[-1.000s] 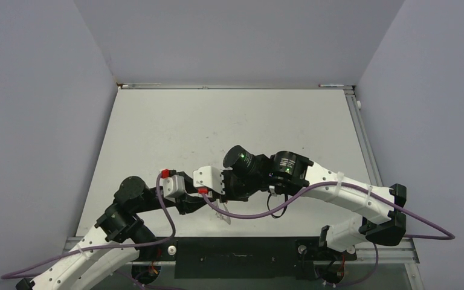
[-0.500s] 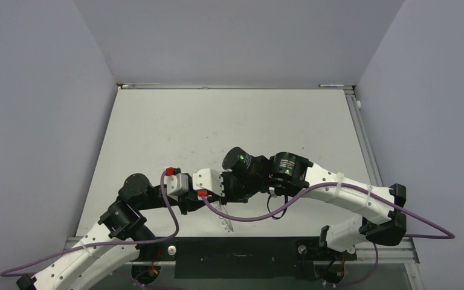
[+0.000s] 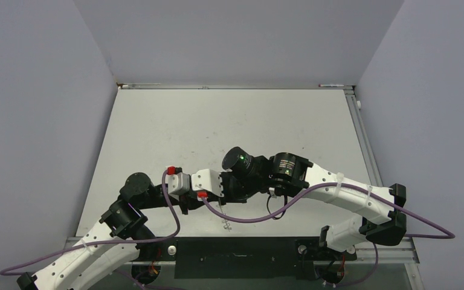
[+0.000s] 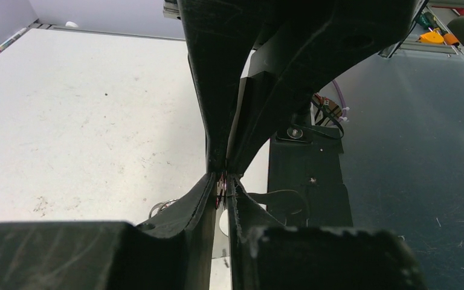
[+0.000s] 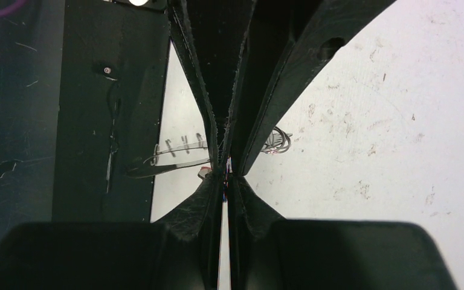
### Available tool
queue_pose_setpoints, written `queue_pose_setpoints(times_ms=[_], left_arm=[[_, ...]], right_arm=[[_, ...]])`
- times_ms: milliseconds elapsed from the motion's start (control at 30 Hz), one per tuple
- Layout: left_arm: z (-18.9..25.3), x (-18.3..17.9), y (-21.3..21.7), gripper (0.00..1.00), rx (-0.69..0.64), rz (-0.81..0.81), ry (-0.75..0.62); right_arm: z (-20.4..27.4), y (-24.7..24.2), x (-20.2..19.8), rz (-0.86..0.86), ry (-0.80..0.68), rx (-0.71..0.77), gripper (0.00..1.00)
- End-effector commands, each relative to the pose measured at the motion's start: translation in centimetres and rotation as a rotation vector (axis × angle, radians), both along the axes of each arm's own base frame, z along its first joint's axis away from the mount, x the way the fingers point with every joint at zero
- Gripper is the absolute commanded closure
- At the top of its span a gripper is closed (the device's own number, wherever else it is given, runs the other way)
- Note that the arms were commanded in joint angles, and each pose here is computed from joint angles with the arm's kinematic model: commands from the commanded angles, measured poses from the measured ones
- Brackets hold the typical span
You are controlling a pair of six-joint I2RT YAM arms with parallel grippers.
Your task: Put the keys on the keyring
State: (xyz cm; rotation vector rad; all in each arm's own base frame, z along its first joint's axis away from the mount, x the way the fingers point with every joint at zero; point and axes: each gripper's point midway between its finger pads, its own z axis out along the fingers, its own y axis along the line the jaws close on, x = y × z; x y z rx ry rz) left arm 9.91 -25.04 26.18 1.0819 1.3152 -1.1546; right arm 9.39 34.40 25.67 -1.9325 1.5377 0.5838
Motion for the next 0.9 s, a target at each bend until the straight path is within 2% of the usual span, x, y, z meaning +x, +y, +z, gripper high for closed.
queue_pose_setpoints(times_ms=[0, 67, 233, 367, 500, 733, 867], left_arm=[[2.0, 0.0, -0.1, 0.94, -0.043, -0.007, -0.037], [2.0, 0.1, -0.1, 1.0, -0.042, -0.005, -0.037], [2.5, 0.2, 0.3, 1.0, -0.047, 0.018, -0.057], [2.9, 0.3, 0.7, 1.0, -0.061, 0.043, -0.079], [3.4, 0.3, 1.1, 1.0, -0.077, 0.061, -0.101], [4.2, 0.1, 1.6, 1.0, -0.105, 0.076, -0.129], [4.5, 0.1, 1.8, 1.0, -0.12, 0.083, -0.14]], right_arm=[[2.5, 1.9, -0.6, 0.047, -0.018, 0.125, 0.95], [2.3, 2.0, -0.6, 0.046, -0.015, 0.123, 0.95], [3.0, 1.9, -0.5, 0.036, -0.027, 0.169, 0.94], [4.4, 1.5, -0.1, 0.0, -0.061, 0.25, 0.63], [6.5, 0.9, 0.3, -0.032, -0.102, 0.357, 0.51], [9.9, -0.9, 0.6, -0.095, -0.147, 0.582, 0.46], [9.5, -1.4, 0.4, -0.112, -0.126, 0.667, 0.46]])
